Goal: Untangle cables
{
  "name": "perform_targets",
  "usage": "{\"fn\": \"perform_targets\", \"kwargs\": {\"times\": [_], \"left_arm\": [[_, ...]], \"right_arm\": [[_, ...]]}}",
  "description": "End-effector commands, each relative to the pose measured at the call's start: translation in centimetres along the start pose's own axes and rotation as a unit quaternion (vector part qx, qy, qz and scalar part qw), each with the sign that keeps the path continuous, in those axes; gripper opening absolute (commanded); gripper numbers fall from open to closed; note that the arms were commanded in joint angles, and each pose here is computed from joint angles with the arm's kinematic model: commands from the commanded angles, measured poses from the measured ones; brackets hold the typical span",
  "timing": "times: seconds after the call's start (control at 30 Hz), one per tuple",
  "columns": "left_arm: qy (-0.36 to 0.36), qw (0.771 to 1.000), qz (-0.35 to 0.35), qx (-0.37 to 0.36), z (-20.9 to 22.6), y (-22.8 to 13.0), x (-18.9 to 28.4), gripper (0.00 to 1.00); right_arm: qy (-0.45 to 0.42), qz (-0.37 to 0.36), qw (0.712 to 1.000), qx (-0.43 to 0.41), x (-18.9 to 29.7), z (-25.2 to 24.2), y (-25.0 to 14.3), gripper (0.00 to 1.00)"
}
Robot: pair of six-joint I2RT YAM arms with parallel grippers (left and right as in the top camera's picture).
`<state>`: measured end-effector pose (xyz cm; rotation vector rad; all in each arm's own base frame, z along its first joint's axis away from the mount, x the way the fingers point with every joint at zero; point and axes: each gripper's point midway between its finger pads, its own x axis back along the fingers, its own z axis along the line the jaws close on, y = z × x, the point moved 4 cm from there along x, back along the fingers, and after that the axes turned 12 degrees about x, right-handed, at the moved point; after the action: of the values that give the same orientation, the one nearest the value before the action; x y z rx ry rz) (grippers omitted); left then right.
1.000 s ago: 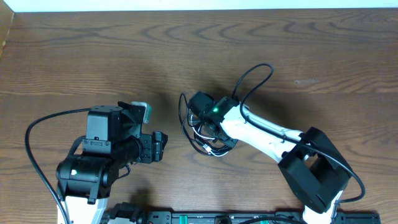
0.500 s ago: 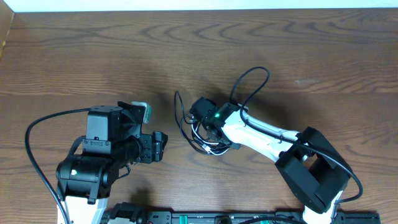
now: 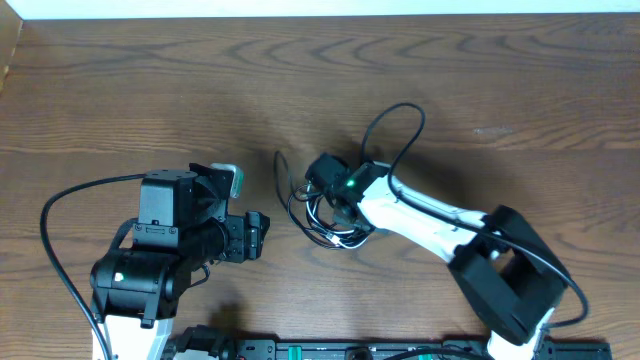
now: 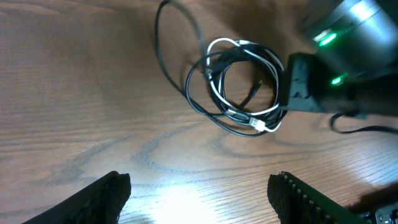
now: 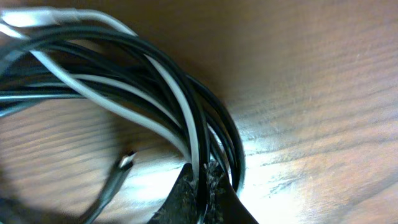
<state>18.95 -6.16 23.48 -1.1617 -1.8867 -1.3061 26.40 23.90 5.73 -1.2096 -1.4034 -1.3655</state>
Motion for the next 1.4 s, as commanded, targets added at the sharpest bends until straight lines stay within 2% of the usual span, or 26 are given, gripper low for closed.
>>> {"fn": "perform_targets", "kwargs": {"times": [0.0, 0.17, 0.3, 0.5, 0.6, 0.77, 0.93, 1.07, 1.17, 1.23, 1.27, 1.33, 1.37], "left_arm": [[0.001, 1.0, -0.009, -0.001, -0.2, 0.4, 0.5, 0.77], [0.001, 1.0, -0.009, -0.001, -0.2, 0.4, 0.5, 0.77], [-0.024, 1.0, -0.002, 0.001, -0.9, 0.2, 0.5, 0.76], [-0.114, 0.993, 0.019, -0.018, -3.2, 0.2, 0.4, 0.77], [-0.123, 0.992, 0.02, -0.021, -3.5, 0.6, 0.0, 0.77], [-0.128, 0.991, 0.031, -0.019, -3.5, 0.7, -0.5, 0.76], [-0.183, 0.982, 0.035, -0.042, -5.0, 0.6, -0.1, 0.74], [-0.206, 0.977, 0.029, -0.049, -5.6, 0.9, 0.1, 0.57], [-0.206, 0.977, 0.03, -0.049, -5.6, 0.9, 0.1, 0.52], [-0.205, 0.977, 0.032, -0.047, -5.5, 0.7, 0.1, 0.52], [-0.205, 0.977, 0.034, -0.046, -5.5, 0.7, 0.1, 0.53], [-0.203, 0.977, 0.039, -0.044, -5.5, 0.5, 0.1, 0.54], [-0.203, 0.977, 0.041, -0.043, -5.4, 0.4, 0.1, 0.54]], "right_arm": [[0.079, -0.102, 0.988, 0.082, 8.1, 1.0, 4.4, 0.01], [0.133, -0.231, 0.953, 0.146, 18.0, 0.0, 7.0, 0.01], [0.152, -0.311, 0.924, 0.161, 24.2, -2.4, 7.3, 0.01], [0.188, -0.369, 0.9, 0.136, 29.5, -5.5, 6.1, 0.01], [0.187, -0.401, 0.889, 0.121, 31.7, -7.6, 5.6, 0.01], [0.108, -0.432, 0.894, 0.054, 32.5, -12.0, 5.4, 0.01], [0.086, -0.403, 0.911, 0.029, 30.9, -12.5, 5.0, 0.01], [0.053, -0.35, 0.935, 0.03, 27.9, -11.7, 4.8, 0.02], [0.012, -0.297, 0.955, 0.024, 24.8, -11.1, 4.7, 0.03], [-0.017, -0.263, 0.964, 0.025, 22.7, -10.7, 5.0, 0.2], [-0.031, -0.246, 0.968, 0.029, 21.5, -10.5, 5.2, 0.33], [-0.046, -0.203, 0.977, 0.046, 18.9, -9.6, 5.5, 0.74], [-0.047, -0.179, 0.981, 0.061, 17.7, -9.0, 5.4, 0.86]]}}
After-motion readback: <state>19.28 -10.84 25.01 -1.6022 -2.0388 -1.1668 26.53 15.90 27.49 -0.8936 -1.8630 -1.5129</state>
